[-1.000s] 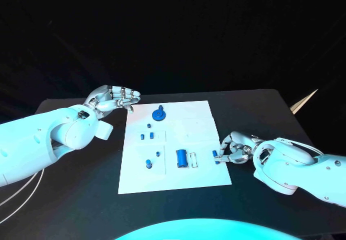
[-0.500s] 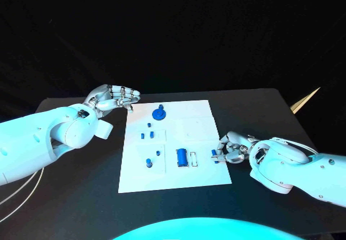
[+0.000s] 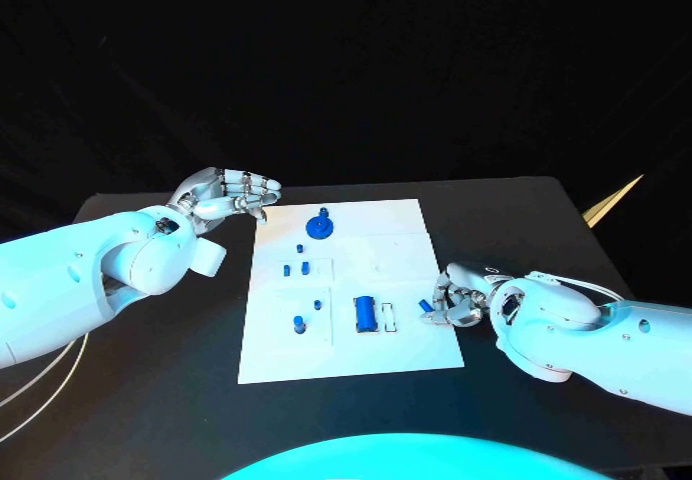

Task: Assemble the parts on the task board

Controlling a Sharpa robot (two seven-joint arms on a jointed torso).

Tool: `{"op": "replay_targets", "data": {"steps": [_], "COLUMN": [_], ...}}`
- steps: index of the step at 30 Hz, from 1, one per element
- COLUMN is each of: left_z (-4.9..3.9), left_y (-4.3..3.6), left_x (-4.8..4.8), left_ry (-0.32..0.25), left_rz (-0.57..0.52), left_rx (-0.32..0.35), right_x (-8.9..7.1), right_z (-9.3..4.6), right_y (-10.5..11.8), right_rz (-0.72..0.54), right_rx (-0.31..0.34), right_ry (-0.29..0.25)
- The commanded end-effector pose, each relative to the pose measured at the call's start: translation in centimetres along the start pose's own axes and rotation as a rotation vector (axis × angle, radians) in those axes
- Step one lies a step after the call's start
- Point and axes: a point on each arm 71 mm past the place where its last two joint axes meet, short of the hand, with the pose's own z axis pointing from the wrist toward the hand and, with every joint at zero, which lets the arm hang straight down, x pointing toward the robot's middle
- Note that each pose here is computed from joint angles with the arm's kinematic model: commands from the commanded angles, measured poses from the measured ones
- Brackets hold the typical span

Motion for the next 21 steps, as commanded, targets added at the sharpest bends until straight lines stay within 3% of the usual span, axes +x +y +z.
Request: {"op": "replay_targets", "data": {"steps": [1,10,21], "left_z": [0.00,-0.01,0.04], "left_y": [-0.05,-0.03,0.02], "left_x": [0.14,0.09,0.12], "left_ry": [0.006,0.007,0.008], "left_rz": [-0.002,-0.002,-0.002], "left_rx": [0.002,-0.001,-0.005], "right_x": [1.3,1.4,0.4], "right_z": [0.0,-0.3,-1.2], "right_y": [-0.4,-0.1,1.2], "right_rz": [-0.026,0.005,0.239], "right_rx": [0.016,0.016,0.004], "right_ry": [0.032,0.025,0.047]}}
